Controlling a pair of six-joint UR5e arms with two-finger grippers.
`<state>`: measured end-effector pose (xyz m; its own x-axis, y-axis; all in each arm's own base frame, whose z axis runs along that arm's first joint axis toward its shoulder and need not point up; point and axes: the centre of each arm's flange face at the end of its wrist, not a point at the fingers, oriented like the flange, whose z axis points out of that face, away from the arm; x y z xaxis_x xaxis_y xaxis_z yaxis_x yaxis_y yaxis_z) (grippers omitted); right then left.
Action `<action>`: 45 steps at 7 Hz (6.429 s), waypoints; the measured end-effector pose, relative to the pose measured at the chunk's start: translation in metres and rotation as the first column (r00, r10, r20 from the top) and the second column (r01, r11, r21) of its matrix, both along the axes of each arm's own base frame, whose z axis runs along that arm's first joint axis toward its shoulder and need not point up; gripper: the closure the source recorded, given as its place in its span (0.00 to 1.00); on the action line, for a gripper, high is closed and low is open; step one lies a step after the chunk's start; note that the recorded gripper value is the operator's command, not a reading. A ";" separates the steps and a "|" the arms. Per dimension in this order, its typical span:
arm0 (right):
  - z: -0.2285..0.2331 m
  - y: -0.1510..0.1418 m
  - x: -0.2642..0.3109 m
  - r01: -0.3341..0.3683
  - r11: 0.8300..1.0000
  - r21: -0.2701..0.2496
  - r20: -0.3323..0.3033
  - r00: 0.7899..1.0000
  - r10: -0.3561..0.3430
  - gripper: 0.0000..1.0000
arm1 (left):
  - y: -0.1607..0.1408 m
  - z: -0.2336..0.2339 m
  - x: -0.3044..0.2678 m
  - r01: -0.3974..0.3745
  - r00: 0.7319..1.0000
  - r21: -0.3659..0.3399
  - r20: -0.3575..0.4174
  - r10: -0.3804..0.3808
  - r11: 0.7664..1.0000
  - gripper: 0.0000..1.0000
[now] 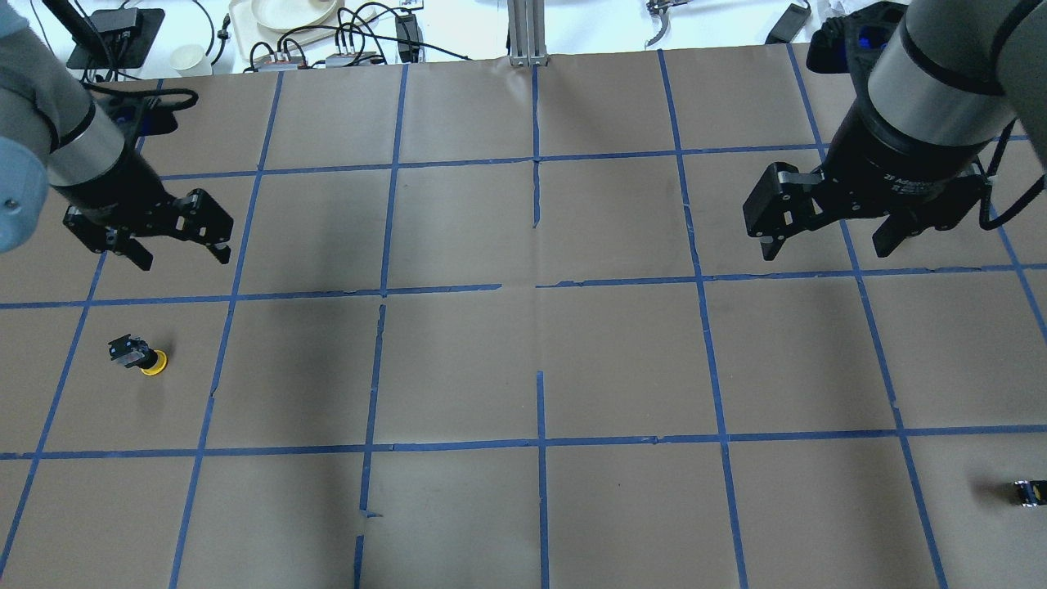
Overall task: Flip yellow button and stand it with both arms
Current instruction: 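Move the left gripper down toward the yellow button lying on the table, then grasp the yellow button's black base with the left gripper, then lift the button and carry it toward the right gripper while the right arm approaches, then close the right gripper on the yellow cap held out by the left gripper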
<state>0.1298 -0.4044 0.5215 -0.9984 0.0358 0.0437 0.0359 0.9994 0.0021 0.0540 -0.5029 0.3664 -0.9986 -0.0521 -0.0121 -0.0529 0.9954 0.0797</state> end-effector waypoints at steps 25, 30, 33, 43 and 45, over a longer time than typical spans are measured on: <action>-0.003 -0.011 0.014 0.270 0.962 0.047 0.155 0.949 -0.274 0.00 | 0.000 -0.119 -0.059 -0.125 0.648 0.086 -0.747 0.147 0.988 0.96; 0.001 -0.037 0.011 0.582 0.750 0.314 0.413 0.628 -0.660 0.00 | -0.009 -0.069 -0.251 -0.134 0.033 0.176 -0.983 0.182 0.975 0.98; 0.003 -0.056 -0.021 0.647 0.623 0.439 0.460 0.434 -0.774 0.00 | 0.009 -0.041 -0.313 -0.074 -0.152 0.161 -0.977 0.148 0.984 0.99; -0.007 -0.088 -0.031 0.605 0.474 0.640 0.468 0.182 -0.865 0.08 | 0.015 -0.034 -0.341 -0.039 -0.341 0.331 -0.892 0.298 0.943 0.98; -0.017 -0.099 -0.031 0.602 0.465 0.649 0.458 0.178 -0.871 0.11 | 0.016 -0.032 -0.341 -0.038 -0.341 0.329 -0.892 0.297 0.944 0.98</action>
